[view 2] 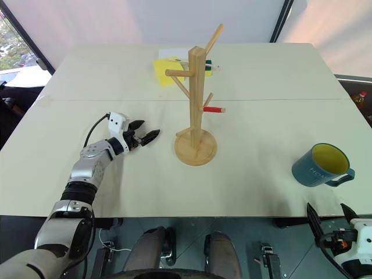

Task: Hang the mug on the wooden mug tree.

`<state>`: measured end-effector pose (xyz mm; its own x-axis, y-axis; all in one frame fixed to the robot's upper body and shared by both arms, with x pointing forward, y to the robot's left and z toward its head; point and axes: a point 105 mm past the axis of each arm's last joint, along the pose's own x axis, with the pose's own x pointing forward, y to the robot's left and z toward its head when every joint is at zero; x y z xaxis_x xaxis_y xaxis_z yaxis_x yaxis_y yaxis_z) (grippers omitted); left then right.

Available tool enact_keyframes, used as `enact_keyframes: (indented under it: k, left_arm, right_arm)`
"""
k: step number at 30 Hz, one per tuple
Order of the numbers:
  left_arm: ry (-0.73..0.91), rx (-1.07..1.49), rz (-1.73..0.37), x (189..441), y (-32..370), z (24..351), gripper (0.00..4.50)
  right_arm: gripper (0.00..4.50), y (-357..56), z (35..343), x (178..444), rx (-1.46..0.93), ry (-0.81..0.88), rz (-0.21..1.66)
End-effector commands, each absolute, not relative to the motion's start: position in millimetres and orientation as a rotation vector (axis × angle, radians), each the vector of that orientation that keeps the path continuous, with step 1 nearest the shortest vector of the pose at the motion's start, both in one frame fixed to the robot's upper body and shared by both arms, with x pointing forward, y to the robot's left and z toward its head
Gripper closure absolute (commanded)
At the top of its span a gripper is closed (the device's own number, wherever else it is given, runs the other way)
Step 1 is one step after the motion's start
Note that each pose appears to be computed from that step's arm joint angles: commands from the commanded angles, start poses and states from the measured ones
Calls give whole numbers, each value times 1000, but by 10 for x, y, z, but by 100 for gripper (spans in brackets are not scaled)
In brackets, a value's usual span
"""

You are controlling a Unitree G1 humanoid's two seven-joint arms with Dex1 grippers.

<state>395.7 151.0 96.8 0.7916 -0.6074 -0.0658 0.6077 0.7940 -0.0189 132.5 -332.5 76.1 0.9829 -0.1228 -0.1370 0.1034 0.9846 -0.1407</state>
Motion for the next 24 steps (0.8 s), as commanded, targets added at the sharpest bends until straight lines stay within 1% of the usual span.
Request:
enact_keyframes:
  k: [1,10,12,16,20,24]
  left_arm:
    - [51,5,-645,3966,1538,1005,0]
    - [46,-7,-672,3934,1536,1037,0]
    - [33,-4,-724,3886,1490,1080,0]
    - [-8,32,-936,3609,1290,1182,0]
    - [16,37,-1207,3193,1074,1262,0]
    - [39,73,-1420,2847,899,1332,0]
  right_arm:
    - [22,-3410,869,1295,-164,108,-133]
    - [22,-3450,842,1327,-176,118,-146]
    - [22,-3471,853,1350,-179,117,-153]
    - [22,-3505,865,1391,-188,116,-166]
    - [22,-3562,919,1417,-189,91,-197]
    - [22,-3588,961,1454,-203,71,-215]
